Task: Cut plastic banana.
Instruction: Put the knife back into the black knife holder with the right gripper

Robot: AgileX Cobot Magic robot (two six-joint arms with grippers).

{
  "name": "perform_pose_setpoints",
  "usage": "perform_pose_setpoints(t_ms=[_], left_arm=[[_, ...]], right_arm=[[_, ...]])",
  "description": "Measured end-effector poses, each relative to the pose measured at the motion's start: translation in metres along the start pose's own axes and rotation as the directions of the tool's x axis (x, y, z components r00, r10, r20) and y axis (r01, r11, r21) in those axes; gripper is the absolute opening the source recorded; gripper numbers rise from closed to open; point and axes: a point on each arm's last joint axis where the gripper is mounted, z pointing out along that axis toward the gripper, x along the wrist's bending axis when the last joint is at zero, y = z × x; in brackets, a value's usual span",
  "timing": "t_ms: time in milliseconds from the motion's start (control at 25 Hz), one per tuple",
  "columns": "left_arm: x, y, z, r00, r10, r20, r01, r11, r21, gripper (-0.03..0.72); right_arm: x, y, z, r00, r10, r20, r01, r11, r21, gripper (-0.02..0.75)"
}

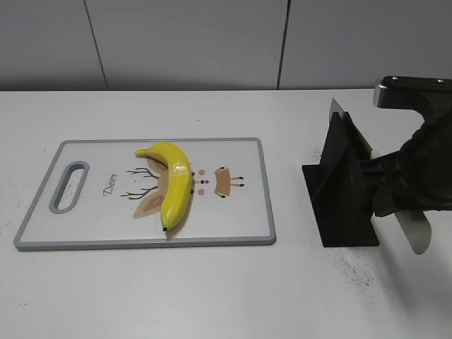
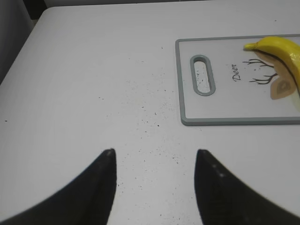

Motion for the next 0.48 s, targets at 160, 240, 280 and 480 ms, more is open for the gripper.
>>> perform_pose_setpoints(t_ms=[160, 240, 280, 480], left_arm=[[0.0000, 0.0000, 0.0000, 1.000, 0.000, 0.000, 0.000, 1.000, 0.000, 0.512], [0.0000, 0.0000, 0.0000, 1.000, 0.000, 0.000, 0.000, 1.000, 0.000, 0.509], [0.0000, 0.0000, 0.0000, 1.000, 0.000, 0.000, 0.000, 1.000, 0.000, 0.507], [0.0000, 0.0000, 0.0000, 1.000, 0.000, 0.000, 0.000, 1.000, 0.000, 0.504]], right_arm=[[0.0000, 0.0005, 0.0009, 1.000, -0.003, 0.002, 0.003, 1.000, -0.002, 0.294], [0.0002, 0.0011, 0.0009, 1.000, -0.005, 0.000, 0.005, 1.000, -0.010, 0.434], [0.0004, 0.0015, 0.0009, 1.000, -0.005, -0.003, 0.005, 1.000, -0.014, 0.489], [0.0019, 0.0050, -0.0054, 0.999, -0.031, -0.023, 0.029, 0.998, -0.064, 0.620]])
